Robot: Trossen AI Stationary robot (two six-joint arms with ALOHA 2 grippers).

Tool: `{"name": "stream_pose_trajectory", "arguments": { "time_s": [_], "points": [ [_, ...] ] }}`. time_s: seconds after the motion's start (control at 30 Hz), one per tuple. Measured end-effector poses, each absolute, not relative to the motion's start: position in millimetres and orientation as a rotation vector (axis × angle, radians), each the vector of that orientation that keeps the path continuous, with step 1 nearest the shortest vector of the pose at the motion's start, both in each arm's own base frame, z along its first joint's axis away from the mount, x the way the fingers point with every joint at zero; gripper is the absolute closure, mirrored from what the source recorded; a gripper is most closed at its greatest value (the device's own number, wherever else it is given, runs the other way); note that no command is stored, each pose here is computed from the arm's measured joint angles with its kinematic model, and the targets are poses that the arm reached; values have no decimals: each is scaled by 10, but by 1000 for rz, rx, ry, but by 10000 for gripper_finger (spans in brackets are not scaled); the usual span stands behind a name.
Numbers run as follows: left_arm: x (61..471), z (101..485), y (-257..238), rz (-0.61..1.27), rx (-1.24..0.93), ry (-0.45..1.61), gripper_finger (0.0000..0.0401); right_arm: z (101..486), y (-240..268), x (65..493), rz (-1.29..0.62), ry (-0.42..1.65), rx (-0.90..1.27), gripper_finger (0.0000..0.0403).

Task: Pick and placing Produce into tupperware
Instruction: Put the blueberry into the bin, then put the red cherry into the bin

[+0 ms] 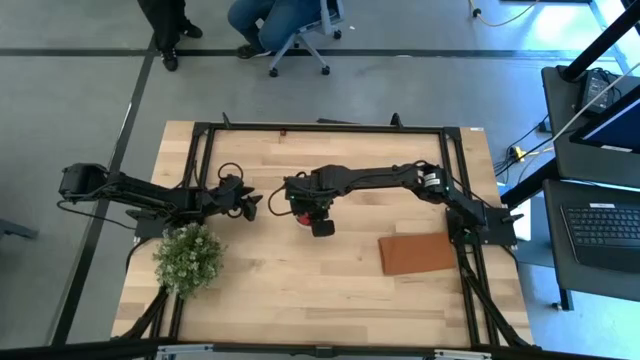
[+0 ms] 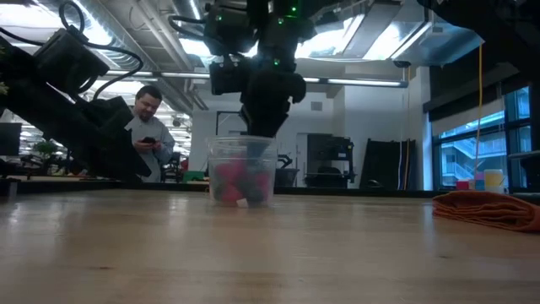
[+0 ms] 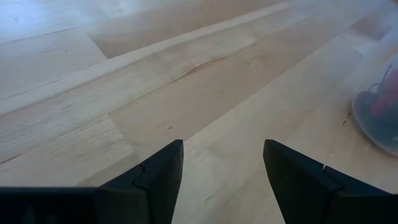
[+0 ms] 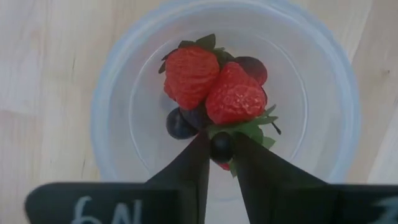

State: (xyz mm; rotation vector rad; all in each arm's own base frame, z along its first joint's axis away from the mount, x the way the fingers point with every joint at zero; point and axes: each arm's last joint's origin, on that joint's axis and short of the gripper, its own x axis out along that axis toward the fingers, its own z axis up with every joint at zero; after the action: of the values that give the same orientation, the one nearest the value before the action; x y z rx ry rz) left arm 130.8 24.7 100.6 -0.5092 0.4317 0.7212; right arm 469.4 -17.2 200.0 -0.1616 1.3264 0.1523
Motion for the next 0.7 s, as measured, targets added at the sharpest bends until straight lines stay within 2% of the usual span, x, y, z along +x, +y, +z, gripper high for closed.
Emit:
{"name": "stream_pose_trajectory", "arguments": {
  "time_s": [0.23, 0.37, 0.53, 0.7],
  "points": [
    [1306, 1007, 251, 733, -504, 427, 187, 1999, -175, 4686, 150, 1334, -157, 299],
    [1305, 1008, 252, 740, -501, 424, 187, 2033, -174, 4659, 151, 1346, -155, 266],
    [1305, 1008, 253, 740, -502, 423, 187, 2271, -189, 4601, 128, 1291, -141, 217],
    [1305, 1008, 252, 740, -502, 423, 187, 2579, -263, 4518, 102, 1205, -138, 189]
  ]
}}
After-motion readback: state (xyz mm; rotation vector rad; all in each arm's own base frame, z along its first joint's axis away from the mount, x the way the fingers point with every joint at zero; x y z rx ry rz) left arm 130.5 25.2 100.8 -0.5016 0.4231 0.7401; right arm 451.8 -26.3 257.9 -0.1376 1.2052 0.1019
